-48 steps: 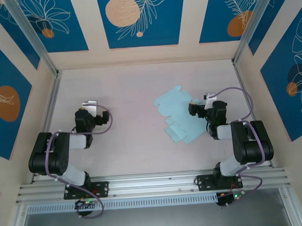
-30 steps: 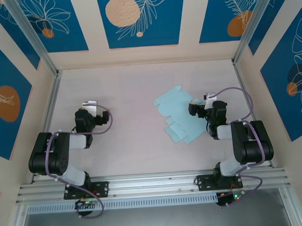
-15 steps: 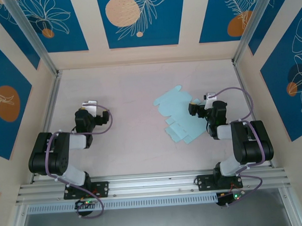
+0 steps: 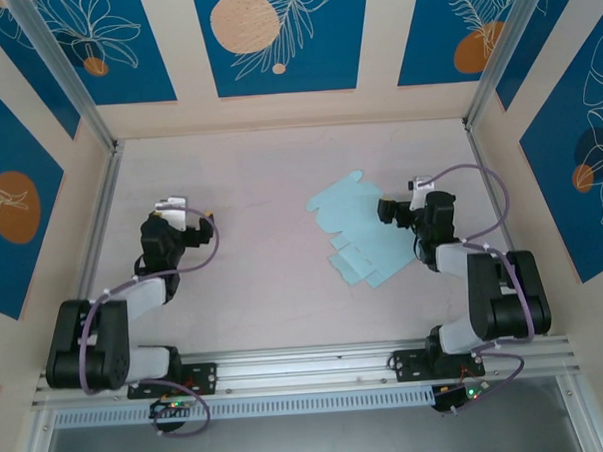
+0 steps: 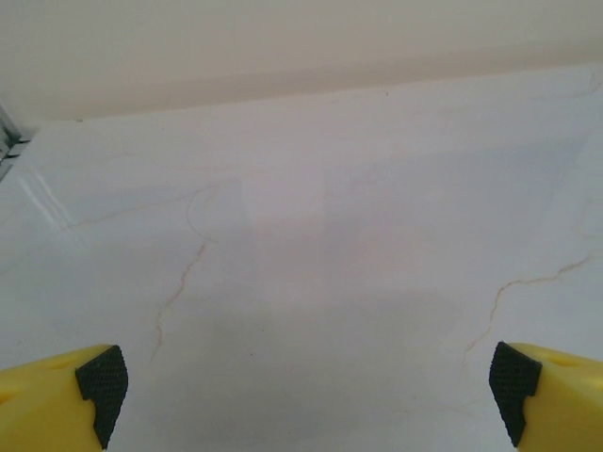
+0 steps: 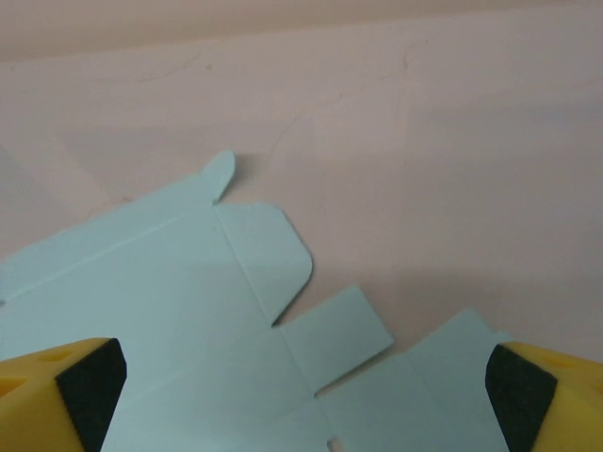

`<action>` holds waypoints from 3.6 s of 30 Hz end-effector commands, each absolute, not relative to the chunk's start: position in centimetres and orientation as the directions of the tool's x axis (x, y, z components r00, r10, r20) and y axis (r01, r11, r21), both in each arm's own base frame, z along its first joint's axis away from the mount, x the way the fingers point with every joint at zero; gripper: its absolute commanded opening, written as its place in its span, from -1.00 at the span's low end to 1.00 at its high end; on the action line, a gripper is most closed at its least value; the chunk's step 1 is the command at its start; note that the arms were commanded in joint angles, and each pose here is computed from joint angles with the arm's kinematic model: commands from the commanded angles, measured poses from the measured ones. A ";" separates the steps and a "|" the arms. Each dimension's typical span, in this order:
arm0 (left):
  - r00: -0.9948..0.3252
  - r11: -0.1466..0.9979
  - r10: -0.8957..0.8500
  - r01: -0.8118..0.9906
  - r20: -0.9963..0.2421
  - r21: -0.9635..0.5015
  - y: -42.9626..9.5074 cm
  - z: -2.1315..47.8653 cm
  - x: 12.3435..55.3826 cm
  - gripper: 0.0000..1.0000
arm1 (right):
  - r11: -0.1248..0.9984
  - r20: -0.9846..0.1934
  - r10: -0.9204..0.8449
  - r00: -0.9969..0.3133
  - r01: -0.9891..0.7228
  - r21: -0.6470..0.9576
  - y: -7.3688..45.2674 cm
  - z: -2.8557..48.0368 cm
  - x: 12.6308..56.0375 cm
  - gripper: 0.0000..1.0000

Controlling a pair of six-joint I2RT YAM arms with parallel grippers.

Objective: Fold the paper box

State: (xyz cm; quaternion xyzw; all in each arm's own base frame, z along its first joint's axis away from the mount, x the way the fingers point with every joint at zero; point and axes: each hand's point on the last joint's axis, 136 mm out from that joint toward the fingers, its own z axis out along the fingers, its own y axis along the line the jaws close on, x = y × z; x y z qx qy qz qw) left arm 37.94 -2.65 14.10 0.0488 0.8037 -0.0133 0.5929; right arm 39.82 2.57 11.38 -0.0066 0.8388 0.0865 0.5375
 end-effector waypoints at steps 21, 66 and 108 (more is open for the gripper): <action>-0.493 0.881 -0.358 0.103 -0.793 -0.462 -12.0 17.7 31.7 1.00 | 0.875 -0.556 0.456 -0.695 0.236 0.423 -0.8 16.3 34.4 0.99; -0.819 0.774 0.352 0.527 -0.453 -0.352 -39.3 6.7 46.0 0.56 | 0.660 -0.112 0.728 -0.677 0.647 0.381 -2.9 7.2 32.8 0.61; -0.932 0.866 0.081 0.241 -0.352 -0.438 -27.4 2.1 36.7 -0.02 | 0.806 -0.086 0.407 -0.909 0.313 0.503 9.5 5.1 45.2 0.80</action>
